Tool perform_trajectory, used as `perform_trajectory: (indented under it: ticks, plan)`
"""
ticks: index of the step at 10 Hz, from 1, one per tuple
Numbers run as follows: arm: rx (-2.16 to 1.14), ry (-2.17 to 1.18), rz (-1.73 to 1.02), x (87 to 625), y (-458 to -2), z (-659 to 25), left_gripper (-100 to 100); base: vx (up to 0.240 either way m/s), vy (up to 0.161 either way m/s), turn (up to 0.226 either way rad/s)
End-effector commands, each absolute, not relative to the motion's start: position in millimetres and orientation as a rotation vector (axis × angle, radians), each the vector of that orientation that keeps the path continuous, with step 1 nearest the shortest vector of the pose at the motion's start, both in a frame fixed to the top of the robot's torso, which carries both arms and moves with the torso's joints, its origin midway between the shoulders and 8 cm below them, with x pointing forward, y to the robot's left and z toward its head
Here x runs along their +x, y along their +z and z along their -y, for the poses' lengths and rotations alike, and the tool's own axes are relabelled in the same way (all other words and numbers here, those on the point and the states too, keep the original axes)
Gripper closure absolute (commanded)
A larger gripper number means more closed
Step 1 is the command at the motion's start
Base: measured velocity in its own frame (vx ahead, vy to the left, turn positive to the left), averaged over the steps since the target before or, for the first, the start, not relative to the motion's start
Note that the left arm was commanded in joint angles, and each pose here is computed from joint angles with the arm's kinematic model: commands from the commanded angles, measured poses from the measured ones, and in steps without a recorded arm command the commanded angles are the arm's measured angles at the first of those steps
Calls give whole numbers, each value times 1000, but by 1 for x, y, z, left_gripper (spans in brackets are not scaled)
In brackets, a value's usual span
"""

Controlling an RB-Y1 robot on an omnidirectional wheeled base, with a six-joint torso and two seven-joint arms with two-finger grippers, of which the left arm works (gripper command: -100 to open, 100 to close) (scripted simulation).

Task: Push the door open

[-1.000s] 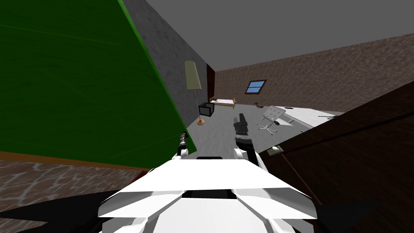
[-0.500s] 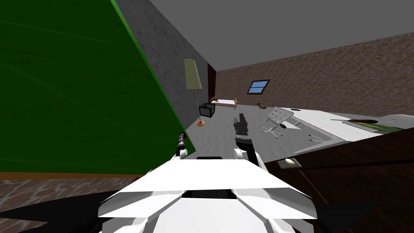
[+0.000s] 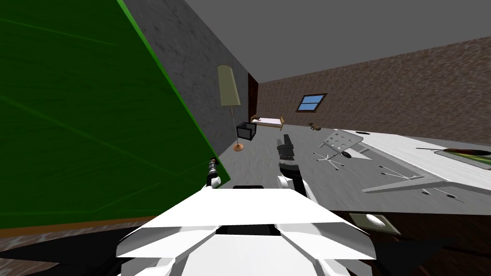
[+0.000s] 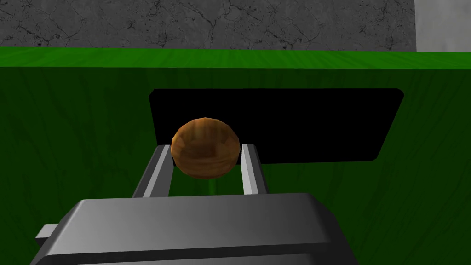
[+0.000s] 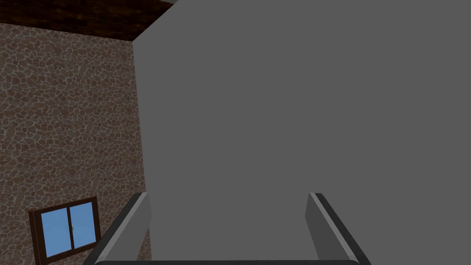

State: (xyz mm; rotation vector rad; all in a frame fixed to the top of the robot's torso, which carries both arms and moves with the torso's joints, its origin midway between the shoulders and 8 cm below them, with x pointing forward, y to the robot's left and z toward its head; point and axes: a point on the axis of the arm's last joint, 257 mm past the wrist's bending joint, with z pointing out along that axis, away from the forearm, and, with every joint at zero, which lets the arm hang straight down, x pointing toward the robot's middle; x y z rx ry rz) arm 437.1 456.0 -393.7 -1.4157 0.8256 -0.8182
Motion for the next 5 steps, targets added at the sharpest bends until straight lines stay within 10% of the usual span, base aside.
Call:
perform_trajectory:
  ticks: [1, 5]
  plan:
    - [-1414, -814, -816, 438, -392, -460, 100, 126, -20, 37]
    - [-1432, -768, -774, 426, -393, -481, 100, 149, 6, 36]
